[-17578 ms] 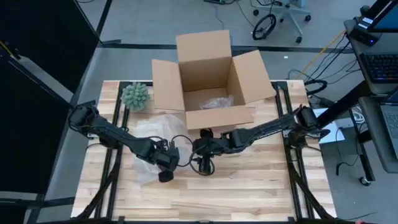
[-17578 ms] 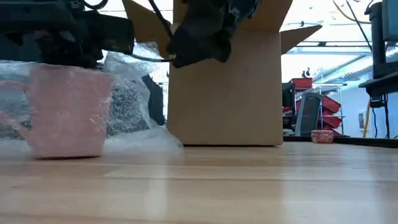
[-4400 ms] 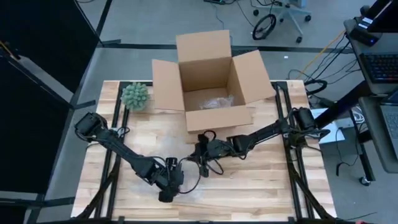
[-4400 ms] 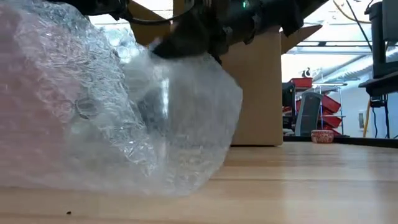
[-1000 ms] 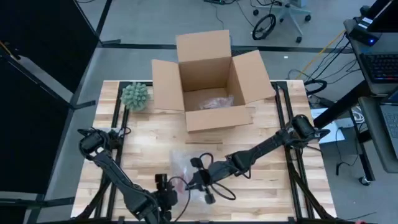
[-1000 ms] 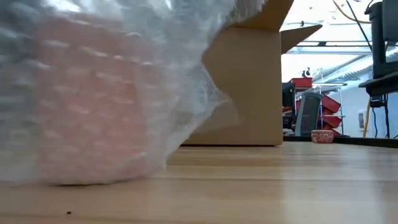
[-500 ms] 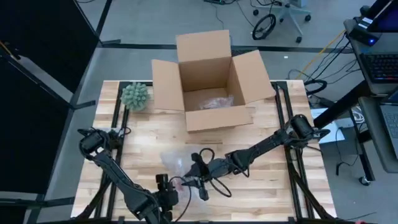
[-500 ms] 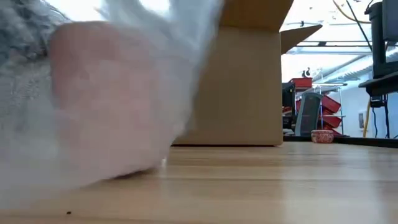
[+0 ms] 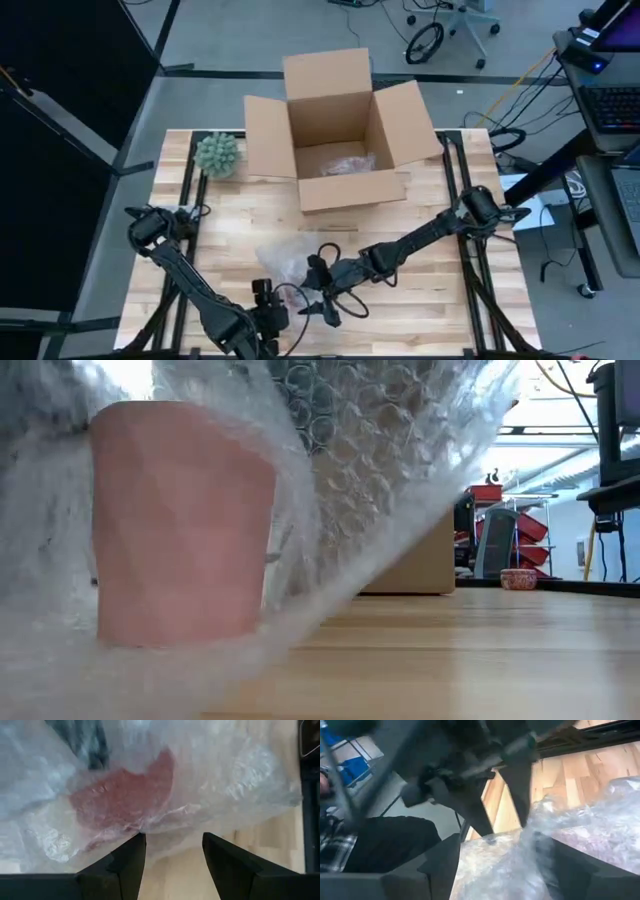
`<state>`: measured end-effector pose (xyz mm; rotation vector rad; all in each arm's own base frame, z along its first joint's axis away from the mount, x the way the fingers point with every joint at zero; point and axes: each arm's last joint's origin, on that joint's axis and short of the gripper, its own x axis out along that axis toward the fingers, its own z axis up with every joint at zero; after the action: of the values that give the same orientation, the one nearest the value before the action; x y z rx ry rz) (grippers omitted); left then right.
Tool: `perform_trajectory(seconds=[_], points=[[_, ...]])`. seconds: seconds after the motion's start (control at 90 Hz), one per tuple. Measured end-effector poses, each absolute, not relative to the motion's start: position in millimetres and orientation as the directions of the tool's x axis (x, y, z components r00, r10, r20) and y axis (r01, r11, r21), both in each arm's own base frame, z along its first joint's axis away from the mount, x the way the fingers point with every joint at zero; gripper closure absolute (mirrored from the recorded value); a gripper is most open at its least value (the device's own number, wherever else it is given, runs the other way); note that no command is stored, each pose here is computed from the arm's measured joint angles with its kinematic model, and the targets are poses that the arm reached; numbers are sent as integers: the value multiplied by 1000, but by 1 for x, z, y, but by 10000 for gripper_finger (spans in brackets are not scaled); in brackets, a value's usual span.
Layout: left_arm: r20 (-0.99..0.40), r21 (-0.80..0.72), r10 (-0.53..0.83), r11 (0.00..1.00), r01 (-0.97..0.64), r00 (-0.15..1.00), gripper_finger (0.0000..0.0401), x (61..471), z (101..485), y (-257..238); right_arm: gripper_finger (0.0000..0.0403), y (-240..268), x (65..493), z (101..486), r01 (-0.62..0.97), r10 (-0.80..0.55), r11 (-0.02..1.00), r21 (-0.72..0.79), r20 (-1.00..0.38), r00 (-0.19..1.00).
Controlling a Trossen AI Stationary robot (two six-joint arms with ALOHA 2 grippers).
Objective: Wrap mug
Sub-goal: Wrap the pink mug with bubble wrap
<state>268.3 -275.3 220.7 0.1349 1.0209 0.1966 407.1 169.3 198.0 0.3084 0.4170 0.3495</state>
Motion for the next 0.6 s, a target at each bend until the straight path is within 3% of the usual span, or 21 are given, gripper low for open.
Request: perform_trajectory(seconds=[0.178,0.4,0.6], points=[[-833,218,237,971,-98,500,214,269,252,-276,167,169,407,197,-263,386,898,352,-344,856],[-831,243,240,968,-60,501,214,274,263,-272,167,169,407,197,-260,381,901,347,-346,857],[-742,318,304,944,-86,598,214,274,305,-259,167,171,407,193,-293,413,891,347,-352,840]])
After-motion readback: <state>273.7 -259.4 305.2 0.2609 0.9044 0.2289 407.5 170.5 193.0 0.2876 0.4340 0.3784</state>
